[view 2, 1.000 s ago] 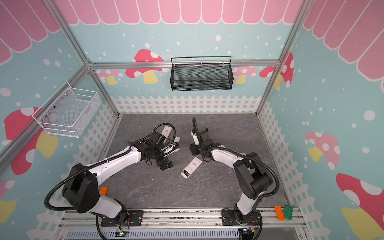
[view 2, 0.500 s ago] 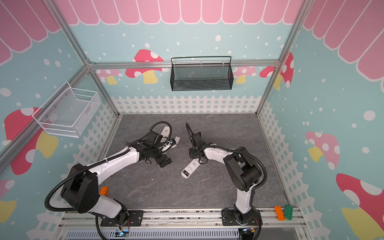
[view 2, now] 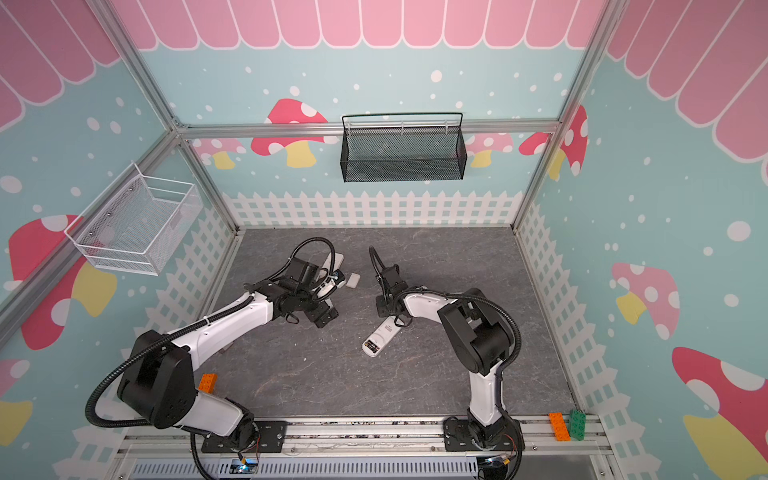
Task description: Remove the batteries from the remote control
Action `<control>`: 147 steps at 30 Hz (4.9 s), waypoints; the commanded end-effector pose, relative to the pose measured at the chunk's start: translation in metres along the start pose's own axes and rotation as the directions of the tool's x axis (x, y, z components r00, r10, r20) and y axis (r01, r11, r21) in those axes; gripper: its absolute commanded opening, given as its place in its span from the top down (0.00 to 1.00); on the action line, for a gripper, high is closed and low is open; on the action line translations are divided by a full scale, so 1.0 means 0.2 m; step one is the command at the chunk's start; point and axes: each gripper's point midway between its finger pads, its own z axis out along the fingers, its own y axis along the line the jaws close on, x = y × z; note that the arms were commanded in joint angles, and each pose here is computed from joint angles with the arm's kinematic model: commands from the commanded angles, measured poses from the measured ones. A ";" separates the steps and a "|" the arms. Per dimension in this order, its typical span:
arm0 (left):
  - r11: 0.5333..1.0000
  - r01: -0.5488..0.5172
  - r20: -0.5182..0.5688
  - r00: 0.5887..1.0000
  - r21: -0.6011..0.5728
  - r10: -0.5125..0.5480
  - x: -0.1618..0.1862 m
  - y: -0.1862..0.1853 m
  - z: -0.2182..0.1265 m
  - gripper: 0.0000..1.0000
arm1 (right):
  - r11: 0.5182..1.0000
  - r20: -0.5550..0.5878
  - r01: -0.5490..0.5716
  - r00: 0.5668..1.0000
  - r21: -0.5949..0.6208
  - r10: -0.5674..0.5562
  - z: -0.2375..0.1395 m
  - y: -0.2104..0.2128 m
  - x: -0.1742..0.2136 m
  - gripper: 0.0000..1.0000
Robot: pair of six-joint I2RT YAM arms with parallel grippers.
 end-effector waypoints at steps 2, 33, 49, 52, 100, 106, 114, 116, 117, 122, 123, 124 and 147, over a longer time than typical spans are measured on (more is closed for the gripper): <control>0.999 0.037 0.040 0.999 -0.022 -0.036 -0.01 0.05 -0.04 0.01 | 0.999 -0.065 0.025 0.998 -0.022 -0.026 0.07 0.07 0.05 0.93; 0.891 -0.348 0.080 0.937 0.291 0.339 -0.01 -0.47 -0.09 0.00 | 0.995 0.218 0.093 0.973 -0.040 -0.082 -0.34 0.22 -0.44 0.53; 0.715 -0.680 0.095 0.732 0.162 0.674 0.00 -0.80 0.24 0.01 | 0.905 0.174 -0.328 0.941 0.269 0.290 -0.73 -0.71 0.46 0.24; 0.717 -0.682 0.109 0.731 0.144 0.673 -0.03 -0.81 0.28 0.01 | 0.874 0.168 -0.385 0.922 0.297 0.349 -0.73 -0.78 0.55 0.25; 0.937 0.112 0.277 0.937 0.331 -0.210 -0.91 -0.09 -0.22 0.03 | 0.920 0.476 0.390 0.815 -0.030 -0.330 -0.83 -0.41 -0.07 1.00; 0.836 0.245 0.247 0.881 0.491 -0.404 -0.97 -0.01 -0.27 0.08 | 0.816 0.526 0.578 0.687 0.024 -0.502 -0.84 -0.31 -0.06 1.00; 0.600 0.438 0.099 0.748 0.669 -0.656 -0.98 -0.01 -0.19 0.20 | 0.697 0.429 0.649 0.560 0.305 -0.709 -0.82 -0.35 -0.12 1.00; 0.557 0.449 0.076 0.727 0.699 -0.682 -0.98 -0.01 -0.18 0.21 | 0.646 0.409 0.672 0.508 0.363 -0.758 -0.83 -0.33 -0.13 1.00; 0.548 0.436 0.071 0.733 0.714 -0.676 -0.98 -0.03 -0.18 0.22 | 0.616 0.393 0.686 0.482 0.387 -0.783 -0.83 -0.32 -0.12 1.00; 0.549 0.407 0.063 0.760 0.730 -0.647 -0.96 -0.11 -0.15 0.23 | 0.545 0.366 0.697 0.409 0.466 -0.836 -0.88 -0.30 -0.15 1.00; 0.550 0.403 0.059 0.766 0.732 -0.640 -0.95 -0.12 -0.13 0.25 | 0.537 0.371 0.704 0.395 0.466 -0.840 -0.88 -0.29 -0.15 1.00; 0.550 0.397 0.059 0.771 0.735 -0.635 -0.95 -0.13 -0.13 0.26 | 0.533 0.377 0.708 0.387 0.464 -0.842 -0.89 -0.28 -0.15 1.00; 0.522 0.312 0.044 0.827 0.794 -0.561 -0.97 -0.39 -0.08 0.82 | 0.537 0.426 0.736 0.365 0.413 -0.828 -0.88 -0.19 -0.16 1.00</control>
